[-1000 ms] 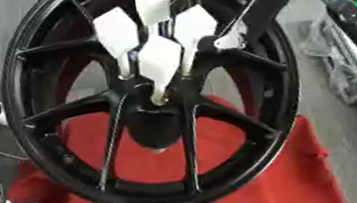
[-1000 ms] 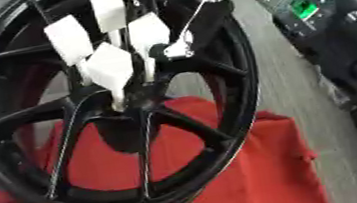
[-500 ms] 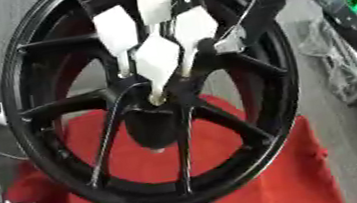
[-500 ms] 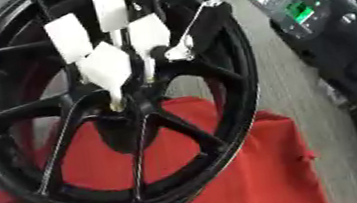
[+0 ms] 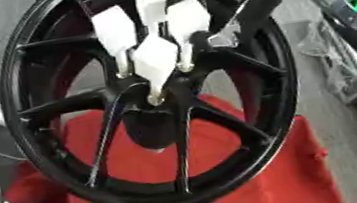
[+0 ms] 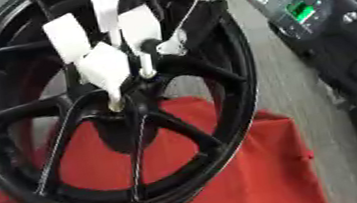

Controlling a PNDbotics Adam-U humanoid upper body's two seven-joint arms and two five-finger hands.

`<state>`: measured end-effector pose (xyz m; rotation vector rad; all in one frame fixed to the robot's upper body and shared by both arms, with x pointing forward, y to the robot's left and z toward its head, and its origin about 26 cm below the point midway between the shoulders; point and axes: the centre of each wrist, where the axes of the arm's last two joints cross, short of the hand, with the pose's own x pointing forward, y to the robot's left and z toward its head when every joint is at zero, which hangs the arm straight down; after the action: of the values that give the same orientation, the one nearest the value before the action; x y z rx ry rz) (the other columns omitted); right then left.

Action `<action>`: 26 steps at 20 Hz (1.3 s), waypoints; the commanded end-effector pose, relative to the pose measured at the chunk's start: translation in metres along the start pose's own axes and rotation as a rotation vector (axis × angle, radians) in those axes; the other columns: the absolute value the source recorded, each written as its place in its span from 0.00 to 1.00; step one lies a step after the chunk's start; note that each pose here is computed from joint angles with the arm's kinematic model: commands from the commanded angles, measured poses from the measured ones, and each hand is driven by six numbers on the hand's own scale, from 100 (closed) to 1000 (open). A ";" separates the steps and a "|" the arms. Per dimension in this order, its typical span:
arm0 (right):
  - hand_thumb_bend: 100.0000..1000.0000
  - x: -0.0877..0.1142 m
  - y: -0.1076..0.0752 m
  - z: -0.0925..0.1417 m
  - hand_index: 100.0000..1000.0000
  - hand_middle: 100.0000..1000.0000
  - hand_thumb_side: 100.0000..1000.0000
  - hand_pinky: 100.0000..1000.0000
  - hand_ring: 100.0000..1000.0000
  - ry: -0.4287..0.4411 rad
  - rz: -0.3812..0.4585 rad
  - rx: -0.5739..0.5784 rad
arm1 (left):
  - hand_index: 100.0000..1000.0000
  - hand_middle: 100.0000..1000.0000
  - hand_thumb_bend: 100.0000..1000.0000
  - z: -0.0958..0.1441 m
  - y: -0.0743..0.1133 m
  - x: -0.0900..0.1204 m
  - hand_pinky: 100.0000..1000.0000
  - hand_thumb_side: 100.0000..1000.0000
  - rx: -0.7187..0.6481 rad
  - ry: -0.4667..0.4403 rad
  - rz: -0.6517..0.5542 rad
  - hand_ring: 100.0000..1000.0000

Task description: Pull the pin out of the wheel hub.

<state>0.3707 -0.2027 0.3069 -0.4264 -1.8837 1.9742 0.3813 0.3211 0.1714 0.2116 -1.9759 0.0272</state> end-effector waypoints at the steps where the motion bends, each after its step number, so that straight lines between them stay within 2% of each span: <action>1: 0.00 0.005 -0.022 0.017 0.35 0.20 0.19 0.63 0.37 0.012 0.027 -0.042 | 0.73 0.68 0.03 -0.004 0.004 0.009 0.61 0.81 0.004 -0.029 -0.016 0.79; 7: 0.00 0.023 -0.053 0.053 0.34 0.18 0.17 0.62 0.35 -0.002 0.023 -0.111 | 0.73 0.68 0.03 -0.002 0.008 0.008 0.61 0.81 0.016 -0.022 -0.025 0.79; 9: 0.00 0.028 -0.062 0.072 0.33 0.17 0.11 0.63 0.34 -0.001 -0.006 -0.160 | 0.73 0.68 0.03 -0.002 0.009 0.007 0.61 0.81 0.020 -0.018 -0.030 0.79; 11: 0.00 0.032 -0.068 0.092 0.32 0.17 0.10 0.63 0.34 0.010 -0.045 -0.220 | 0.73 0.68 0.03 -0.001 0.010 0.007 0.61 0.81 0.025 -0.016 -0.033 0.79; 15: 0.00 0.032 -0.070 0.144 0.32 0.16 0.04 0.63 0.33 0.122 -0.107 -0.387 | 0.73 0.68 0.03 0.000 0.015 0.006 0.61 0.81 0.040 -0.015 -0.039 0.79; 18: 0.00 0.027 -0.054 0.178 0.32 0.17 0.01 0.64 0.32 0.249 -0.141 -0.509 | 0.73 0.68 0.03 0.001 0.018 0.006 0.61 0.81 0.051 -0.016 -0.043 0.79; 20: 0.00 0.021 -0.034 0.199 0.33 0.18 0.00 0.64 0.33 0.348 -0.154 -0.587 | 0.73 0.68 0.03 0.001 0.019 0.006 0.61 0.81 0.059 -0.018 -0.044 0.79; 23: 0.00 0.013 0.008 0.227 0.34 0.19 0.00 0.66 0.34 0.505 -0.182 -0.676 | 0.73 0.68 0.02 0.001 0.021 0.007 0.61 0.81 0.069 -0.023 -0.043 0.79; 26: 0.00 0.013 0.051 0.249 0.42 0.27 0.01 0.71 0.40 0.636 -0.212 -0.725 | 0.73 0.68 0.02 0.000 0.021 0.009 0.61 0.81 0.071 -0.029 -0.039 0.79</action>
<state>0.2462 -0.4151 0.2623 -0.7984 -1.9763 0.8426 0.3763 0.3337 0.1662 0.2679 -1.9629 0.0768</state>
